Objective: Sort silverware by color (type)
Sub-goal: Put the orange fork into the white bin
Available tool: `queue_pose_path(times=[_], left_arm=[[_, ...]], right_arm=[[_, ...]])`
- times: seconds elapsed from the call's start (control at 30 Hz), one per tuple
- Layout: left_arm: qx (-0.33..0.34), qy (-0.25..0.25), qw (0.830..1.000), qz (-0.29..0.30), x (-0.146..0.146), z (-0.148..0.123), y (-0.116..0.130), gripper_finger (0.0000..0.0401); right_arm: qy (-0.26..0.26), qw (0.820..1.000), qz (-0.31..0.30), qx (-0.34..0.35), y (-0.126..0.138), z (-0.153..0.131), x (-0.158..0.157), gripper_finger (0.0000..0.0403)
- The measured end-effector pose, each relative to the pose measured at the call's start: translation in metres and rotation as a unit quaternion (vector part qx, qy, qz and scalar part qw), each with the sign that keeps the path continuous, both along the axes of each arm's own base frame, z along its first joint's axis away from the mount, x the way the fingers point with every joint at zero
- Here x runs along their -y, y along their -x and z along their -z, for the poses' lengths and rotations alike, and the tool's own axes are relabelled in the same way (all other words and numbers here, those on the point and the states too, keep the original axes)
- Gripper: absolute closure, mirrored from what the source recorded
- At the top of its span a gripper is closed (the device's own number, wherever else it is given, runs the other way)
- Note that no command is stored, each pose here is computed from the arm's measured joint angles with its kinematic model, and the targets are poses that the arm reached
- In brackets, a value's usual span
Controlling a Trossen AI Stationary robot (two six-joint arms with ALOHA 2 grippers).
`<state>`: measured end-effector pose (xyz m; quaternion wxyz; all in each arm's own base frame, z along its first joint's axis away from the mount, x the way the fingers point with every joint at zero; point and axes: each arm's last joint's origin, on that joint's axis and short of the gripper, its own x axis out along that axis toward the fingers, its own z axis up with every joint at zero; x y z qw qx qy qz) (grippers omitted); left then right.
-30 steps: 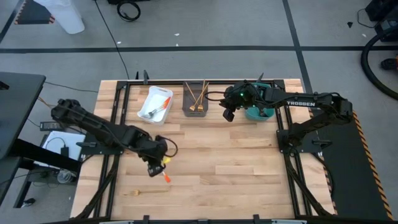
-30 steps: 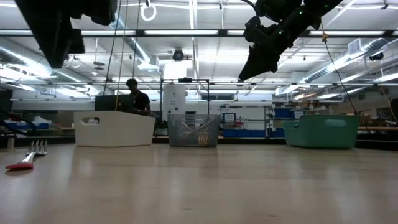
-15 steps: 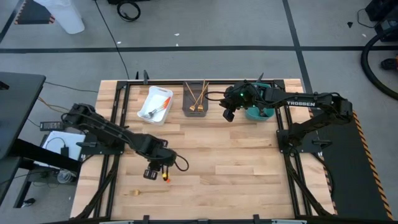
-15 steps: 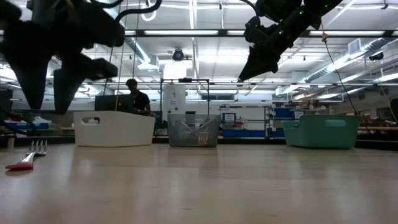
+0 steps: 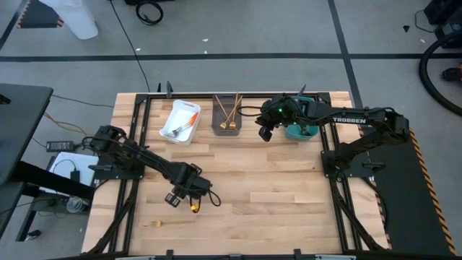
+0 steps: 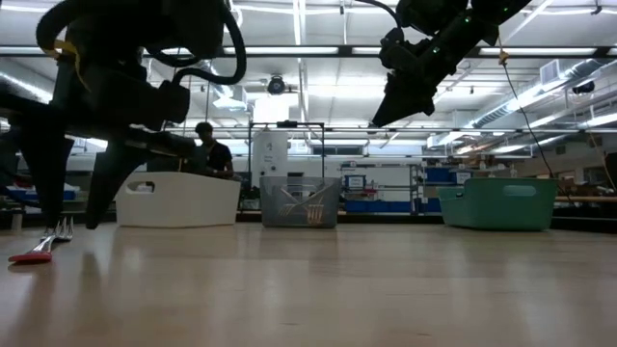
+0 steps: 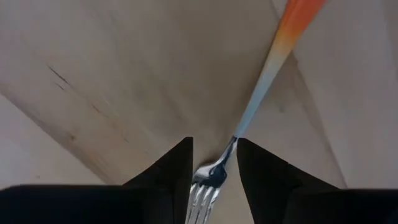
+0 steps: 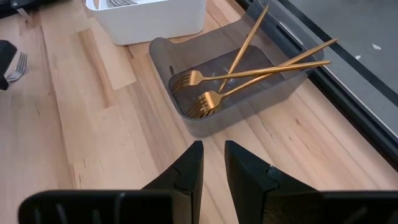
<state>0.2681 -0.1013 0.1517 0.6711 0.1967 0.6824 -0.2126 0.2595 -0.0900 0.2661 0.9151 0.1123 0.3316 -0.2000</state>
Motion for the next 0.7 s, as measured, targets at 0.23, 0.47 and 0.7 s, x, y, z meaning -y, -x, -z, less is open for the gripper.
queue_pose_path(times=[0.23,0.47,0.7], left_arm=[[-0.007,0.003,1.0,0.015,-0.001,0.003,0.003,0.028],[-0.026,0.0,0.999,0.028,-0.003,0.013,0.012,0.028],[-0.008,0.006,0.999,0.051,-0.002,0.014,0.009,0.0282]], right_arm=[[-0.006,1.0,0.006,0.003,0.0,0.0,0.0,0.0326],[-0.007,1.0,0.007,0.003,0.0,0.0,0.0,0.0326],[-0.008,1.0,0.007,0.003,0.0,0.0,0.0,0.0326]])
